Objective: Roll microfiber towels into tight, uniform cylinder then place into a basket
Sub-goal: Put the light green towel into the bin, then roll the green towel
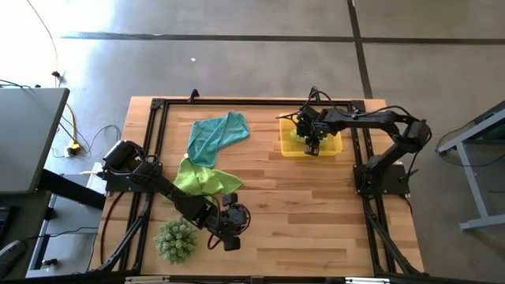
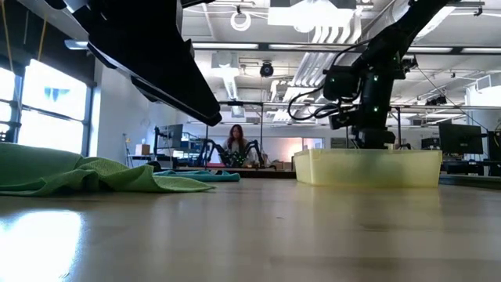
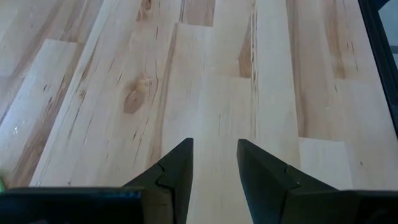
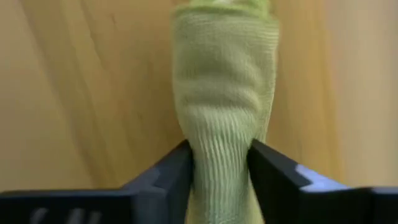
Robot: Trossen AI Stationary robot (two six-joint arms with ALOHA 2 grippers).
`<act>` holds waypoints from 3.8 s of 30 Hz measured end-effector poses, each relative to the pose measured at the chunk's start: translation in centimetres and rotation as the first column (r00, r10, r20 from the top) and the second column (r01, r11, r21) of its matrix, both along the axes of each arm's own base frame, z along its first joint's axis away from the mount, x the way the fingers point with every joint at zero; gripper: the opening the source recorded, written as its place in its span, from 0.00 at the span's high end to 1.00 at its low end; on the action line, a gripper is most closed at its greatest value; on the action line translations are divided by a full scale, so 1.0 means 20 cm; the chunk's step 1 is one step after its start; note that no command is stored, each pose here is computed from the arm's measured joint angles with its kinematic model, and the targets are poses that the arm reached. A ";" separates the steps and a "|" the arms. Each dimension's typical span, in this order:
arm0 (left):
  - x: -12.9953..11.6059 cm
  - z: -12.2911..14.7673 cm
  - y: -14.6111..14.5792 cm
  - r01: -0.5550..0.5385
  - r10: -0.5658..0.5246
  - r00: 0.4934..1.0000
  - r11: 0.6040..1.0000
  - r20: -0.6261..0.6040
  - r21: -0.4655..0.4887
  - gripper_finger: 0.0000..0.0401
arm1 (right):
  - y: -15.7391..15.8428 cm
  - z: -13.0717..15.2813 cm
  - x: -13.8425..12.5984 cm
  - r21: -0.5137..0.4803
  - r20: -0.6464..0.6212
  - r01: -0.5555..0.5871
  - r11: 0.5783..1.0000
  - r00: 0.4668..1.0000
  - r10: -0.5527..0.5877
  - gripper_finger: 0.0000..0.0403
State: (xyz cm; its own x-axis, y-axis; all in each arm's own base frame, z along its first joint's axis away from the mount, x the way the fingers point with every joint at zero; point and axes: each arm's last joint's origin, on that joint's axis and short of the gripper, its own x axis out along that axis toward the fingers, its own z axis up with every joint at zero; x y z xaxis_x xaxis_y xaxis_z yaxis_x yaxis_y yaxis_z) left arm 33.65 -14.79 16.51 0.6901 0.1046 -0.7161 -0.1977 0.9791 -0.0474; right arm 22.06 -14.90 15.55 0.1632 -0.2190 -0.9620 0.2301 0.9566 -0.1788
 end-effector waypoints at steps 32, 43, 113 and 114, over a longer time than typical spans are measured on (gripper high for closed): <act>-0.24 0.24 0.26 0.072 -0.013 0.950 0.981 -0.313 0.179 0.72 | 0.37 0.55 0.39 0.116 0.218 0.060 0.991 0.972 -0.084 0.53; -0.46 0.16 0.47 -0.025 0.119 0.915 0.971 -0.386 0.240 0.72 | 0.74 0.58 0.51 0.091 0.383 -0.082 0.992 0.923 0.042 0.53; -0.21 -0.16 0.11 0.103 -0.109 0.994 0.917 0.006 -0.386 0.72 | 1.31 0.00 0.73 -0.040 0.210 -0.568 0.822 0.800 0.562 0.53; -0.22 -0.16 0.10 0.099 -0.109 0.994 0.916 -0.005 -0.389 0.72 | 1.33 -0.02 0.73 -0.039 0.206 -0.574 0.818 0.796 0.569 0.53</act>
State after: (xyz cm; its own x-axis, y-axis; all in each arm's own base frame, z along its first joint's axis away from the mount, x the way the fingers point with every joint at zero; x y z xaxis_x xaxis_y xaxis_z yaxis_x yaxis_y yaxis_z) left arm 29.17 -12.86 13.27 0.6622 -0.2564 -0.7041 -0.1023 0.8999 -0.4239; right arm 36.74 11.63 15.22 0.4390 -0.0018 -0.8985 -0.3324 0.9287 -0.1643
